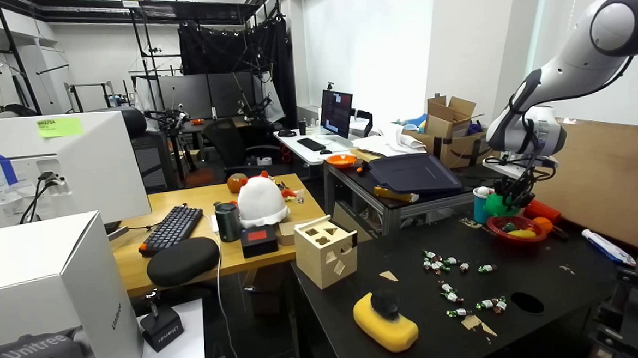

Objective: Put the banana and green plush toy in the red bowl.

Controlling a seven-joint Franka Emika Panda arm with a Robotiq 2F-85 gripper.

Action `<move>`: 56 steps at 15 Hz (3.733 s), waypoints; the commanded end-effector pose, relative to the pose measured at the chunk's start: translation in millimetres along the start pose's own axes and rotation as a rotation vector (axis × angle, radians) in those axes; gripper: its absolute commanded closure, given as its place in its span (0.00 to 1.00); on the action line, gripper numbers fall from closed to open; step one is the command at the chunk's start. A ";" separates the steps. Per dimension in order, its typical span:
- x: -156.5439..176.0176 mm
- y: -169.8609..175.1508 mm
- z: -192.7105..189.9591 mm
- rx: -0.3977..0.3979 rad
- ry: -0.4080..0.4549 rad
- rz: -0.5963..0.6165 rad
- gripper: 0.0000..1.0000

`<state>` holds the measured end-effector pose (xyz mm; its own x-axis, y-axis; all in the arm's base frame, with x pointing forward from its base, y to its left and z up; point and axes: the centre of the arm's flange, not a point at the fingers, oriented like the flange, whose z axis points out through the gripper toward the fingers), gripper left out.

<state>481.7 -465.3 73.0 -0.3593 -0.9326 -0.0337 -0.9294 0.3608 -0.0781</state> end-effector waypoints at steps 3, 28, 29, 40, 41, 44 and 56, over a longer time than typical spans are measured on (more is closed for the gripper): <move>17.4 -19.2 0.6 0.005 0.045 0.080 0.96; 31.7 14.8 40.9 -0.072 0.110 0.107 0.06; 27.6 13.5 34.8 -0.071 0.106 0.094 0.02; -28.5 41.0 -43.4 -0.186 -0.017 -0.118 0.00; -34.1 45.7 -46.6 -0.202 -0.041 -0.159 0.00; -54.1 59.5 -51.3 -0.249 -0.080 -0.285 0.00; -167.6 86.6 -52.2 -0.362 -0.145 -0.844 0.00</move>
<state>464.0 -306.9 106.1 0.3430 -0.9185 -0.1966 -0.9053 -0.3791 0.1918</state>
